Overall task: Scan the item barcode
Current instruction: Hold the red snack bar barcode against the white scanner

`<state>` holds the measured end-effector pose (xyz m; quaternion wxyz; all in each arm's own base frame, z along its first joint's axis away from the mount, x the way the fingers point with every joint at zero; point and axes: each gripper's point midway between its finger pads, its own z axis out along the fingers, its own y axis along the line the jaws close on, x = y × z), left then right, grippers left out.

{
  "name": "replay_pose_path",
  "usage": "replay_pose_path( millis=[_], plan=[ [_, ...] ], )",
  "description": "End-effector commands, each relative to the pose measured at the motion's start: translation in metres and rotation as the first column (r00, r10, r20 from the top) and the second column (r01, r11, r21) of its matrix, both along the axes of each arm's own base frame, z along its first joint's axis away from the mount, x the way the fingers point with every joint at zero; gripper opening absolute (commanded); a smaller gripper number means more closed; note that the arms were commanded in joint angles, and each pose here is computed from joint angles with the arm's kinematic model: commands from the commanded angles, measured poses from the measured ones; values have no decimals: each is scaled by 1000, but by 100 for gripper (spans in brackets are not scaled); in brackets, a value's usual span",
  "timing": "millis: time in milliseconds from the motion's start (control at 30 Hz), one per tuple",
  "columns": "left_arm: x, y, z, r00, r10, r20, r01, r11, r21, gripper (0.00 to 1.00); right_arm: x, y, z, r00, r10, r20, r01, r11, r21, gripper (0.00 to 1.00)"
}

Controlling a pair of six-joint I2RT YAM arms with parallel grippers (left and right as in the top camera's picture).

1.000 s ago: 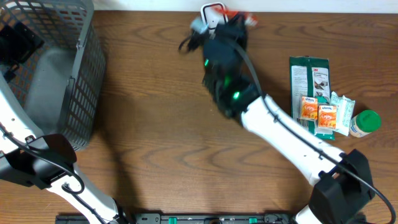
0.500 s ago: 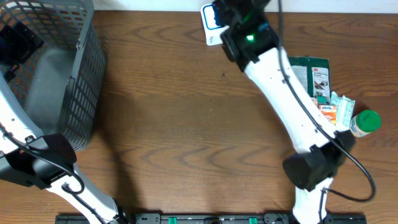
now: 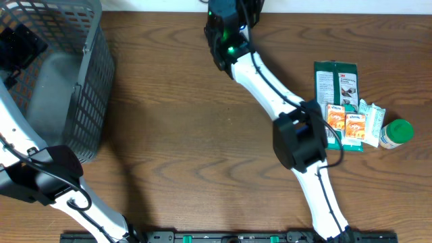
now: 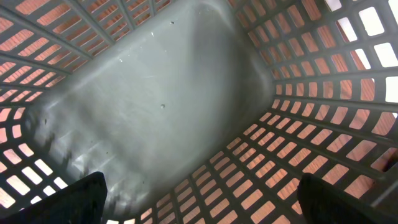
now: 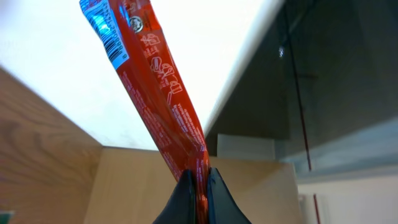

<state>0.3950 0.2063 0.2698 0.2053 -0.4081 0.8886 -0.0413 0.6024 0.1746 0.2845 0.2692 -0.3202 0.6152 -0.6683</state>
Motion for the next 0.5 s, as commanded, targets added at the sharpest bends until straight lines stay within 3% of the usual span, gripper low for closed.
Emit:
replay_pose_path(
  millis=[0,167,467],
  plan=[
    [-3,-1,14,1000,1,30,-2,1000,20,98,20,6,-66,999,24,-49,-24,1000,-10,1],
    [-3,-1,14,1000,1,30,-2,1000,20,98,27,12,-118,995,38,-97,-40,999,-18,1],
    [-3,-1,14,1000,1,30,-2,1000,20,98,24,27,-157,972,89,-218,-97,995,-26,1]
  ],
)
